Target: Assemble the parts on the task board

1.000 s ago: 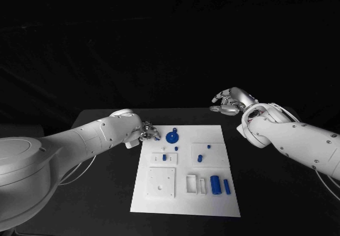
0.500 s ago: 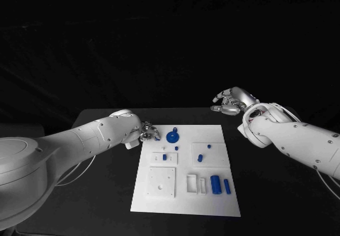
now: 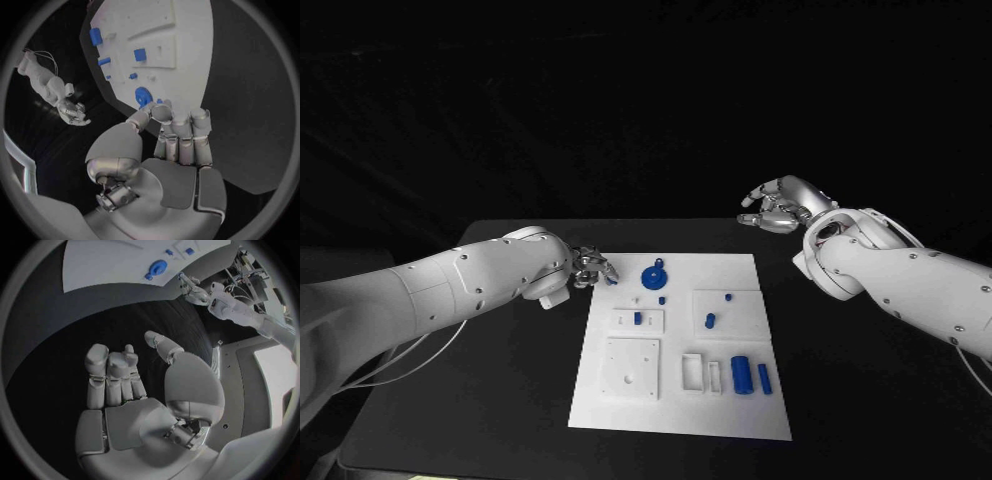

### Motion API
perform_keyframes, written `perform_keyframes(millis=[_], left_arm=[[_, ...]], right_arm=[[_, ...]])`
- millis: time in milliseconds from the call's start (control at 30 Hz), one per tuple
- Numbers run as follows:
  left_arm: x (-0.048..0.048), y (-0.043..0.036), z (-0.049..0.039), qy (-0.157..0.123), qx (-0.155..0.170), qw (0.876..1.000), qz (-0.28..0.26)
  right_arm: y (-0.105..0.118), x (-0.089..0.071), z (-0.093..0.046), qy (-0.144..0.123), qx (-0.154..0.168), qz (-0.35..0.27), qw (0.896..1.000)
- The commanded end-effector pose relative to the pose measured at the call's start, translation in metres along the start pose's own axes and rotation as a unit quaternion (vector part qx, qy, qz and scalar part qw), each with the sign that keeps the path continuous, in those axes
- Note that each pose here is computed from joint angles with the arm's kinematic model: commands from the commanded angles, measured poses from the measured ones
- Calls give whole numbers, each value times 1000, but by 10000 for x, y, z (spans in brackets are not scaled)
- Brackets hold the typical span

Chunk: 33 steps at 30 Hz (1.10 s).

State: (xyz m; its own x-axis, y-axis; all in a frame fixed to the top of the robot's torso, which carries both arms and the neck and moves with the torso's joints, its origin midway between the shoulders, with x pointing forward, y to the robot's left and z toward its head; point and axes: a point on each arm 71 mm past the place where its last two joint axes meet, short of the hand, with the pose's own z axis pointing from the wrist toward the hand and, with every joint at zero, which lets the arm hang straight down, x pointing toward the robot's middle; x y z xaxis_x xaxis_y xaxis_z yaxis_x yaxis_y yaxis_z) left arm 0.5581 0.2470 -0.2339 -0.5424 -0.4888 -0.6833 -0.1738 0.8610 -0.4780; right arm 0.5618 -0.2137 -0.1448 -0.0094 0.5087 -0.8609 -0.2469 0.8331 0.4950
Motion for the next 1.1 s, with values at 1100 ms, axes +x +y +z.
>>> perform_keyframes(millis=[1100], left_arm=[[631, -66, -366, -41, 35, 998, 42]], right_arm=[[-26, -6, -7, 7, 1, -1, 1000]])
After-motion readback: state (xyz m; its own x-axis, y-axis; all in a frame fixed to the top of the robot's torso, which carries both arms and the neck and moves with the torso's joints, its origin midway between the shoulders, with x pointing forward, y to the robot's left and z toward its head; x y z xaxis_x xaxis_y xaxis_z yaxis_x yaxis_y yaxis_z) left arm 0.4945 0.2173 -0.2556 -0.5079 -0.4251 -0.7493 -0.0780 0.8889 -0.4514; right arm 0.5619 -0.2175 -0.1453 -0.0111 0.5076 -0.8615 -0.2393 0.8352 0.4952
